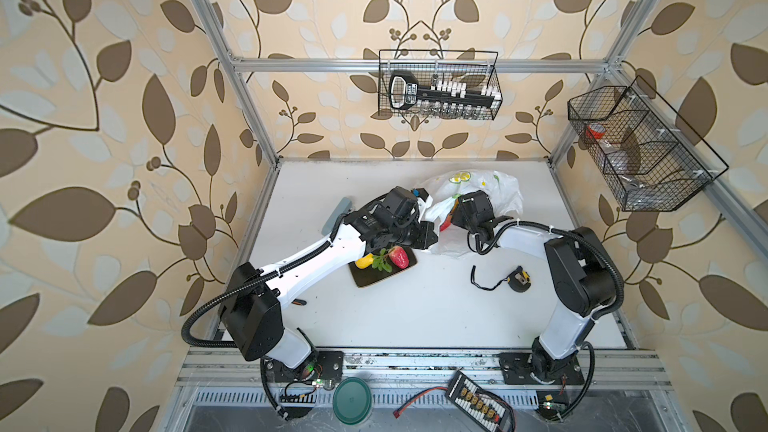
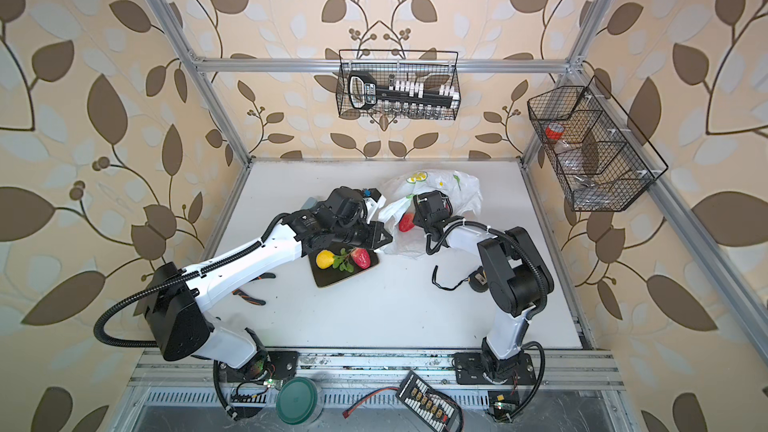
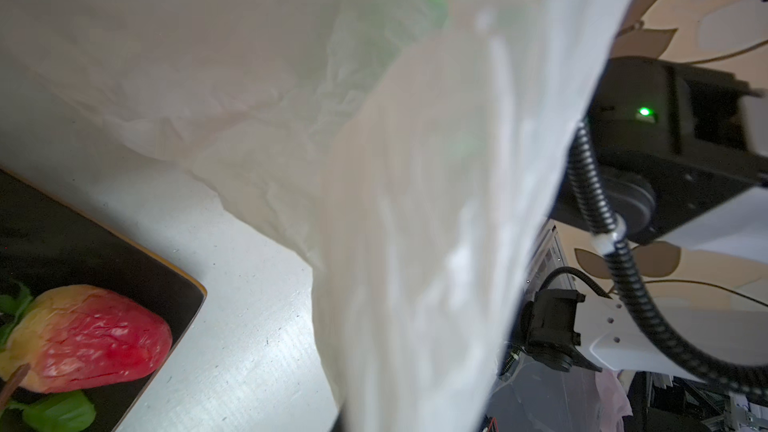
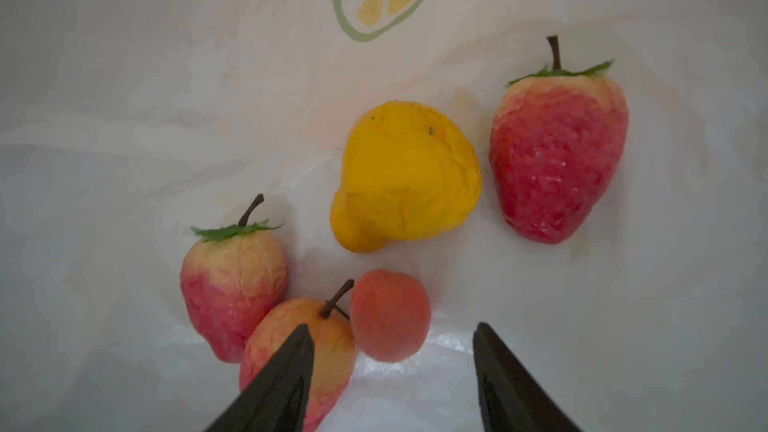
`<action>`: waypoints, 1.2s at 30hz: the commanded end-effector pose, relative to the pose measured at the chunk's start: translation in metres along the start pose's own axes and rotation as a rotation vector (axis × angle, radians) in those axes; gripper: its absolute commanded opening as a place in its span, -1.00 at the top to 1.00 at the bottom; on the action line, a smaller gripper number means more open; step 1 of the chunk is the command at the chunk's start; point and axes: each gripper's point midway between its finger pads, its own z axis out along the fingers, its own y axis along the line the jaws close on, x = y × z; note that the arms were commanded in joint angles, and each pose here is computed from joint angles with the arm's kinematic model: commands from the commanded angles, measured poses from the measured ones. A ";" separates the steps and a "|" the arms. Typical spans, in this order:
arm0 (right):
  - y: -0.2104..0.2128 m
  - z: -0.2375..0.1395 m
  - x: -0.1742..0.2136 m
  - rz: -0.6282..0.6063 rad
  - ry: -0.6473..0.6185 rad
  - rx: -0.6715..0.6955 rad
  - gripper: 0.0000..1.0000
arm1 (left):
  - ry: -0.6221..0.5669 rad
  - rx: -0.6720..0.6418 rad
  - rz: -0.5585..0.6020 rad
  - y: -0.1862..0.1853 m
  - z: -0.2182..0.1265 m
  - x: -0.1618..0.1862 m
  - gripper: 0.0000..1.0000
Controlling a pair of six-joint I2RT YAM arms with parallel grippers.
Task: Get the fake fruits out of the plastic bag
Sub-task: 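Reach the right gripper into the bag and close on a peach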
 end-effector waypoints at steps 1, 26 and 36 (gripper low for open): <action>0.003 0.015 -0.003 0.076 0.000 -0.006 -0.14 | 0.034 0.018 0.000 -0.005 -0.001 0.010 1.00; 0.004 0.017 0.008 -0.033 0.075 -0.033 0.44 | -0.017 -0.032 -0.017 0.005 -0.004 0.006 1.00; -0.008 -0.036 0.021 -0.112 0.100 -0.101 0.43 | -0.052 -0.045 -0.012 0.007 -0.003 -0.002 1.00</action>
